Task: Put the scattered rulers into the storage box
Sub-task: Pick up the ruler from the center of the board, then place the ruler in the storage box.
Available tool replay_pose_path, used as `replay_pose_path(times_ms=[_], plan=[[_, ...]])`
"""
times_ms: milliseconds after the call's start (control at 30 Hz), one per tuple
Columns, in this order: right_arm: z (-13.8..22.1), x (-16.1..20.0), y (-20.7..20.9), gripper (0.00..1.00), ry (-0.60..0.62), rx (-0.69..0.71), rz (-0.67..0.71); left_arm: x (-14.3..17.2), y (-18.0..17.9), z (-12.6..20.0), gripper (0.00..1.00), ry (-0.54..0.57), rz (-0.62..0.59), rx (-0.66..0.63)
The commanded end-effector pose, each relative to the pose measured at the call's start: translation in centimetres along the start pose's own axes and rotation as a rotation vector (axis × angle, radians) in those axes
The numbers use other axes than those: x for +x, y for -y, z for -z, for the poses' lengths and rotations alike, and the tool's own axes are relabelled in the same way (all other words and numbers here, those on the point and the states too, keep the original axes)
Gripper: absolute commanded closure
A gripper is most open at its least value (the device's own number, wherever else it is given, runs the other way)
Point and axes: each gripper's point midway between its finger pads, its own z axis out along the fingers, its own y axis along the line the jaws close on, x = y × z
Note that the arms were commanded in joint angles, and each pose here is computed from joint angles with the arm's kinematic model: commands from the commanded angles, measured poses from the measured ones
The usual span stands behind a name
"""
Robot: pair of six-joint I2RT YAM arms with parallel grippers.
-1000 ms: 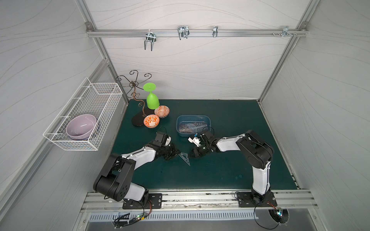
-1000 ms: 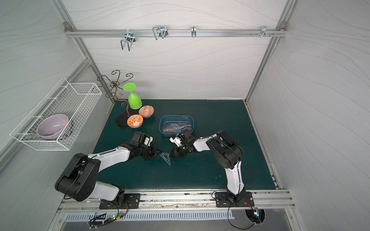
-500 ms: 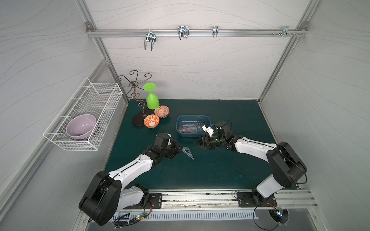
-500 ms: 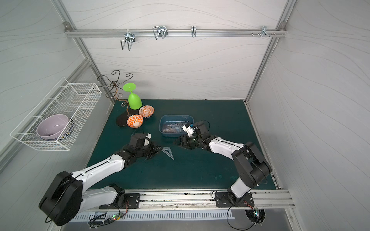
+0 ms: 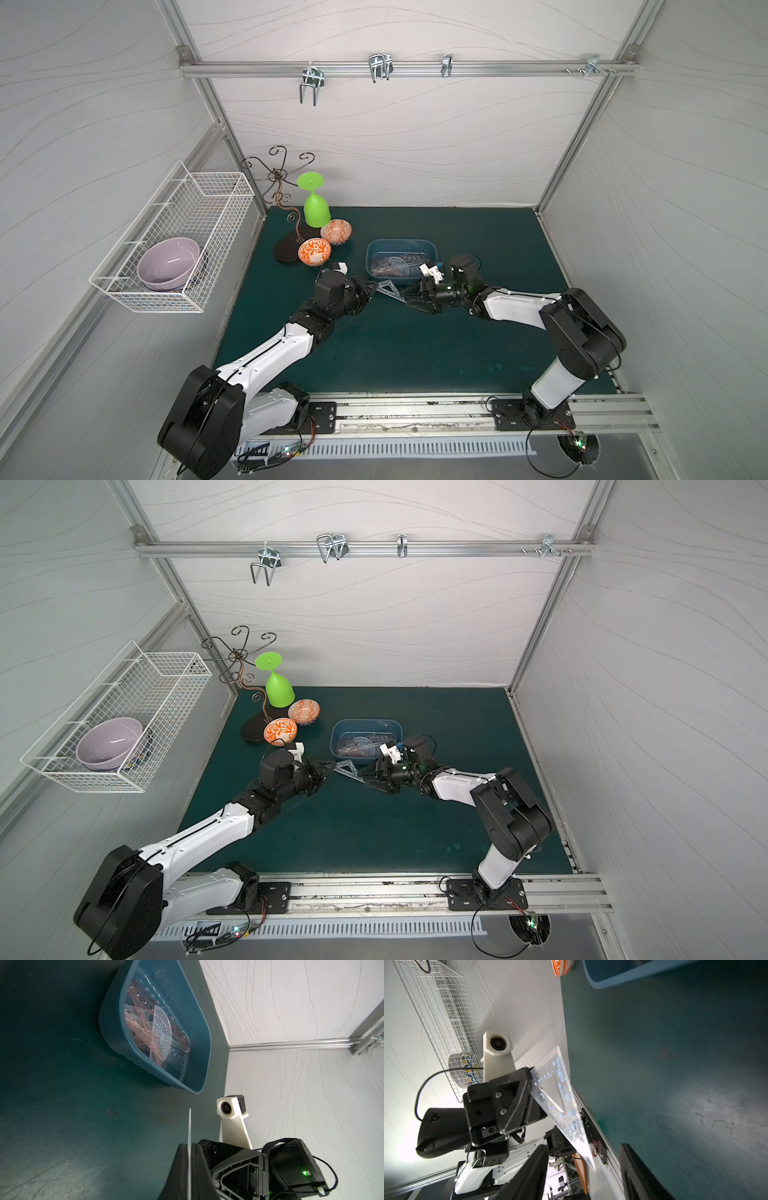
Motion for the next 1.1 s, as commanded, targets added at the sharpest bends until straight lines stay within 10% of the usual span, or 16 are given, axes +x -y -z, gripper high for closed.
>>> replay_pose_path(times_ms=[0,767,900,1067], plan=[[-0.2,-0.7,-1.7,0.48,-0.002,-0.068,0.013,-0.5,2.6,0.0,1.0,0.01,-0.013,0.086],[0.4,-1.9,-2.7,1.0,0.004,-0.065,0.133,0.9,1.0,-0.2,1.0,-0.065,-0.046,0.022],[1.1,-3.4,-2.5,1.0,0.007,-0.034,0.193,0.6,0.1,0.5,0.57,-0.078,-0.118,-0.06],[2.9,-7.2,-2.5,1.0,0.067,0.046,0.269,-1.3,-1.1,2.2,0.35,-0.097,-0.204,-0.18]])
